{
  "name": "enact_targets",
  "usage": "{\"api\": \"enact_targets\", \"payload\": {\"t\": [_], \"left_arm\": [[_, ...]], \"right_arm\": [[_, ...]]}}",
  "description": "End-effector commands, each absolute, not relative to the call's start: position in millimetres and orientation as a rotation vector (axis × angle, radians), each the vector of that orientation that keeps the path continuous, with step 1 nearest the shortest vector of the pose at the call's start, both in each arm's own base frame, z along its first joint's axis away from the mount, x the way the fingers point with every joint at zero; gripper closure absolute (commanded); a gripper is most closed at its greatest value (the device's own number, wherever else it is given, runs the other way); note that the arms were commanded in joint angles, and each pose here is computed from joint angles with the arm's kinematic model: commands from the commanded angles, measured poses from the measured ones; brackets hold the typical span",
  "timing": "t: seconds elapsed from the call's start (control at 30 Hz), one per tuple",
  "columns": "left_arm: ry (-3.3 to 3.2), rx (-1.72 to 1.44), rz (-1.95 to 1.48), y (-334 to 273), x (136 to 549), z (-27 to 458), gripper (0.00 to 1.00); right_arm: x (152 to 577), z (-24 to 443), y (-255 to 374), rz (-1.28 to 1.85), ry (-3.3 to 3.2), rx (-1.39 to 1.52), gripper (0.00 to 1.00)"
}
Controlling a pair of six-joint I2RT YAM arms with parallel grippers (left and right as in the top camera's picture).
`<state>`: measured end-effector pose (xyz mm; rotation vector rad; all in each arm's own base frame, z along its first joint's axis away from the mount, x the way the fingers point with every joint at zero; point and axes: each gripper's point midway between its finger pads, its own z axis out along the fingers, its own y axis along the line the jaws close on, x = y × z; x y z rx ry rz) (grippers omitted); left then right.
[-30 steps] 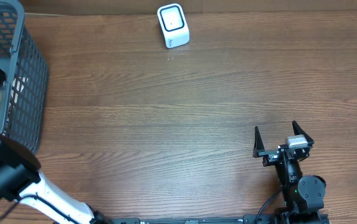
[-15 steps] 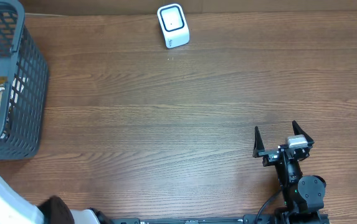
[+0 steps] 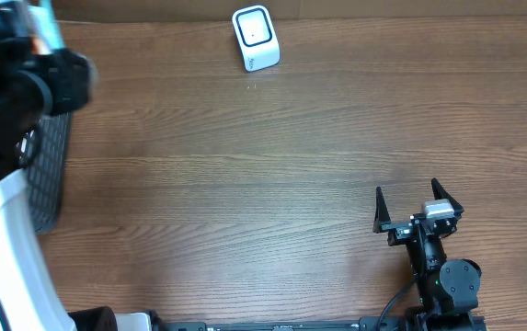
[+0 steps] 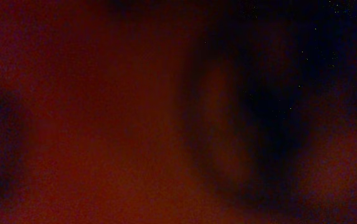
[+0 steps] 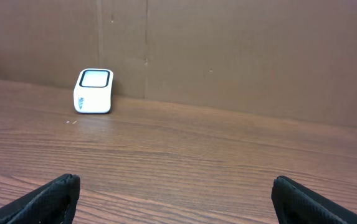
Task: Scan the item barcode
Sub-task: 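Reach into the basket and grasp the orange-and-teal wipes pack with left gripper, then carry the wipes pack toward the white scanner and hold it there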
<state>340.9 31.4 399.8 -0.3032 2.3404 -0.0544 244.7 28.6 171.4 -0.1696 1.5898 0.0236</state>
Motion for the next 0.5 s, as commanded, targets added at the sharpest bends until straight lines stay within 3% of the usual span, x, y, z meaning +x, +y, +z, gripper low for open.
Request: {"api": "enact_targets", "payload": {"t": [0.0,0.47], "left_arm": [[2.372,-0.275,-0.074,-1,344,385,0.66],[2.572,0.092,-0.269,-181,352,216,0.75]], "right_arm": [[245,170,28,0.02,1.586,-0.171,0.0],[245,170,28,0.02,1.586,-0.171,0.0]]}}
